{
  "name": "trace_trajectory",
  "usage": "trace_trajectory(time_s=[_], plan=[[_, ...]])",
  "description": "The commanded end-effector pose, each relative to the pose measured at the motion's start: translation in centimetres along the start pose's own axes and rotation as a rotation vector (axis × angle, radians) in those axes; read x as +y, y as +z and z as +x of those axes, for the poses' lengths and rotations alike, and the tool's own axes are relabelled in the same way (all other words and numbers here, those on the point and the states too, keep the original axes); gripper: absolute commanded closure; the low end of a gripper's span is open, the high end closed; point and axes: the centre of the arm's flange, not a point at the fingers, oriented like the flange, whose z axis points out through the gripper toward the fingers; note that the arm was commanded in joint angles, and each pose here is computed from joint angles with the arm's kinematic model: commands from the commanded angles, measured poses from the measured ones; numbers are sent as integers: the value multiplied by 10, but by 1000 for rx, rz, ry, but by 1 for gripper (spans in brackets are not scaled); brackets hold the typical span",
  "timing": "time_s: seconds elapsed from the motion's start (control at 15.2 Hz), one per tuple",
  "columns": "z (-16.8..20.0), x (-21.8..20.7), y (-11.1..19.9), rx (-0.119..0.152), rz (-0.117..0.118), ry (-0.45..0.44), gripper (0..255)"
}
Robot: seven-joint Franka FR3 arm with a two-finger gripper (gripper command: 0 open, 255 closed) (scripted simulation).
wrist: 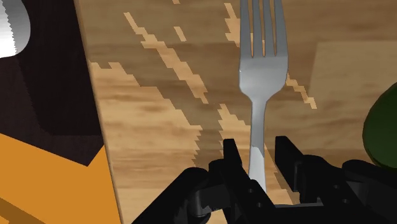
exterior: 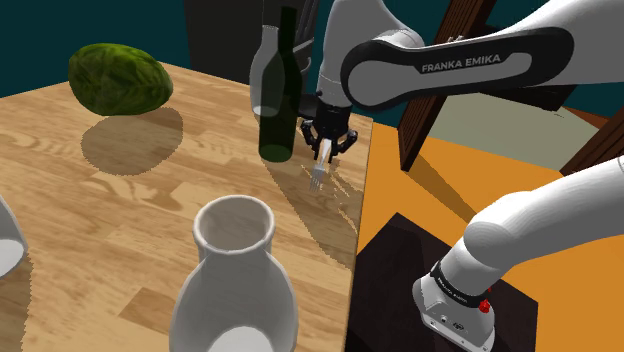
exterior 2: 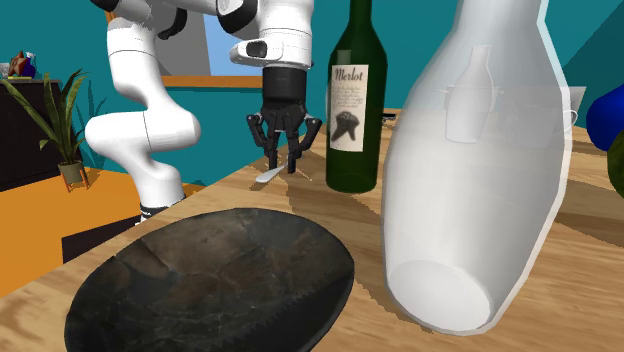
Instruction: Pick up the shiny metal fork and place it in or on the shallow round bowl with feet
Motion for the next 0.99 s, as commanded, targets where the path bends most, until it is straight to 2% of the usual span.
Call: trace_trajectory(time_s=[0.0, 0.92], plan=[[1, 0, -8, 0, 0, 0, 255], [12, 1, -81, 0, 0, 0, 255]])
